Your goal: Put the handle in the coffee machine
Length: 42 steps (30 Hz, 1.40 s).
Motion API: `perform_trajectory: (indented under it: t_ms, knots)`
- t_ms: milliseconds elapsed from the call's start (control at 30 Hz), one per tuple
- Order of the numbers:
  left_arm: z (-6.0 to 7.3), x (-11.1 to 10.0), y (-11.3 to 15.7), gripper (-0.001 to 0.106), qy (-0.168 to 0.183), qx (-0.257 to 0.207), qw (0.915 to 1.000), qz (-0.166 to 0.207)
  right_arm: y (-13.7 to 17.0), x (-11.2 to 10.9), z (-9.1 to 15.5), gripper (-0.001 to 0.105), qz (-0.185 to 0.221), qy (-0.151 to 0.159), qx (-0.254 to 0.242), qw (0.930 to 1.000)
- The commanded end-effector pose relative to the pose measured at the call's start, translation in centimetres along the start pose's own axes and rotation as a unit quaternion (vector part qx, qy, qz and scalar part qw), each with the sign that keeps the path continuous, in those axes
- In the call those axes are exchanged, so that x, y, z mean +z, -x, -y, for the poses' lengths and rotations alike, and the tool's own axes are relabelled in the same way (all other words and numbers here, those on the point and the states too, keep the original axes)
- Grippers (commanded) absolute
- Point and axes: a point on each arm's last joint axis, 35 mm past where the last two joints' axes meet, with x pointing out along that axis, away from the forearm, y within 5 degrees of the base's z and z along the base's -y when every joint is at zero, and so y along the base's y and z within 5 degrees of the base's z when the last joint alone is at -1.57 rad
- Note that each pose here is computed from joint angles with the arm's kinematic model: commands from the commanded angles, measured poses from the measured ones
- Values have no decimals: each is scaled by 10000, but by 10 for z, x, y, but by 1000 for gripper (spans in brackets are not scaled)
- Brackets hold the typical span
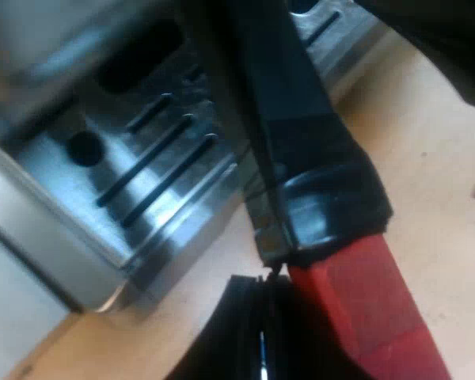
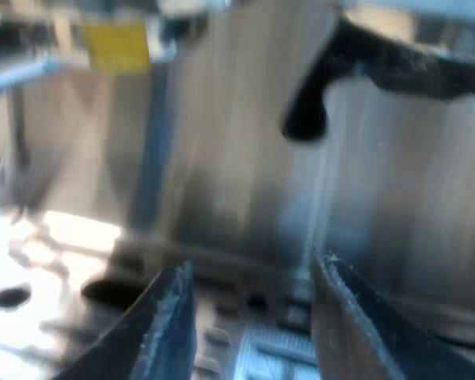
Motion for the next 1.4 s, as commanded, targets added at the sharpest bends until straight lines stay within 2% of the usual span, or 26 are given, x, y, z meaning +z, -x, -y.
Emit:
perform_trajectory:
  t_ms: [33,167,300,433,533,600,700,833,900,967,1100,1167,1267,1400]
  knots:
    - [15,-1,-2,0,27,-302,9995,-114,15,2,7,40,-31,103,171,9998]
    - [20,-4,-3,0,91,-12,9995,-294,39,4,29,40,-150,228,317,9991]
    - [21,-2,-1,0,520,-20,9985,-149,64,14,51,40,-81,210,733,9971]
    - [21,-2,-1,0,778,-81,9968,-172,84,26,68,40,81,119,1124,9936]
    - [22,-2,-1,0,779,-208,9966,-159,98,33,81,40,260,28,1366,9903]
    - [24,-1,-1,0,815,-525,9952,-109,111,38,91,40,431,-47,1608,9860]
    - [27,1,-2,0,878,-677,9938,-46,121,43,101,43,585,-133,1656,9844]
    - [38,6,-7,0,634,-801,9948,-5,131,44,110,57,636,-180,1664,9838]
    - [52,8,-14,0,291,-914,9954,-26,135,43,114,68,607,-209,1671,9838]
    - [62,10,-18,0,67,-965,9953,-45,138,42,116,73,563,-198,1681,9840]
    - [86,14,-26,0,-467,-1159,9922,45,142,38,119,74,416,-116,1712,9843]
    - [92,13,-28,0,-553,-1219,9910,17,142,37,118,74,382,-131,1719,9843]
    - [93,12,-28,0,-547,-1229,9909,-38,142,37,118,74,377,-163,1720,9842]
    - [82,7,-23,0,-249,-1062,9938,-203,142,37,118,74,377,-163,1720,9842]
